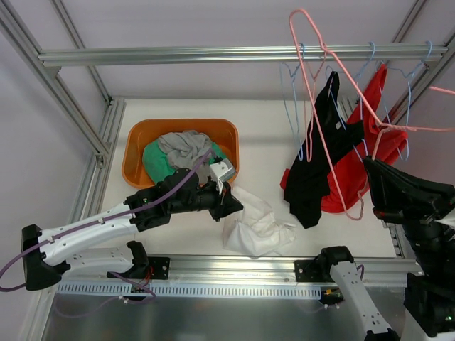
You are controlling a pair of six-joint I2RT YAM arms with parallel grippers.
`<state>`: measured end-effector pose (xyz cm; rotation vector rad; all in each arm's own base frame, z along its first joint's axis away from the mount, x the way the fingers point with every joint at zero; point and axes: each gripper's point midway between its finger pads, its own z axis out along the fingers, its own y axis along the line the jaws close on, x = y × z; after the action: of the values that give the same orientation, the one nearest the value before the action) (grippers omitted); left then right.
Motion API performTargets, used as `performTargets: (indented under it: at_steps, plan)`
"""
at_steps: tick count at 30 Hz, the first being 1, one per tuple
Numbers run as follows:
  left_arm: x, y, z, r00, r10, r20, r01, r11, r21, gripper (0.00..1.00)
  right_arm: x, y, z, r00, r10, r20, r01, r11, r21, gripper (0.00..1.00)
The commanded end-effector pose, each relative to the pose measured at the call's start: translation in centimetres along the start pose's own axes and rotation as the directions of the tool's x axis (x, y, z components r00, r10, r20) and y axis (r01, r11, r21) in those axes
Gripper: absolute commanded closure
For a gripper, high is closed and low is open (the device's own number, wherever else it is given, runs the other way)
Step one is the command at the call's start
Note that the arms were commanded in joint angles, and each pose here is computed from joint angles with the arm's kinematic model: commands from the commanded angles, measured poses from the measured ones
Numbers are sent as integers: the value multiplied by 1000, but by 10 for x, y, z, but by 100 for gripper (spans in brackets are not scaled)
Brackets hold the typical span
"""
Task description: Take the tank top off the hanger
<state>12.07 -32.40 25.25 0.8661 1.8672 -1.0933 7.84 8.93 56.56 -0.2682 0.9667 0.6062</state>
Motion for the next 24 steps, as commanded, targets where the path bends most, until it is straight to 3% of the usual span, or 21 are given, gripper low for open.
performTargets:
  at_steps: [1, 2, 4, 5, 7, 8, 11, 16, 24]
  plan:
    - [-15, 0, 3, 999, -38, 39, 39, 999, -21, 93, 110, -38, -23, 865, 123, -487, -37, 983, 183, 100]
    - [-14, 3, 5, 998, -45, 37, 46, 998, -33, 82, 122, -40, -30, 829, 147, -539, -42, 978, 203, 100]
    - [-12, 7, 5, 998, -53, 32, 55, 997, -58, 73, 130, -42, -29, 795, 168, -583, -54, 977, 209, 100]
    - [-18, 5, 2, 998, -46, 40, 48, 997, -60, 46, 132, -44, -28, 785, 165, -597, -46, 977, 209, 100]
    - [-17, 16, -9, 999, -35, 12, 37, 990, -138, 10, 143, -52, -26, 742, 183, -645, -35, 971, 235, 100]
    - [-28, 16, -17, 999, -25, 29, 29, 987, -156, 1, 139, -54, -23, 745, 174, -644, -24, 972, 235, 100]
    - [-42, 22, -46, 997, 10, 73, 7, 974, -226, 1, 142, -65, -7, 735, 180, -653, -13, 968, 252, 100]
    - [-34, 30, -60, 998, 20, 64, -2, 964, -266, 1, 154, -82, 33, 719, 178, -672, 2, 966, 258, 100]
    - [-23, 37, -69, 999, 15, 51, 1, 954, -299, 1, 170, -81, 89, 706, 45, -707, 182, 953, 244, 100]
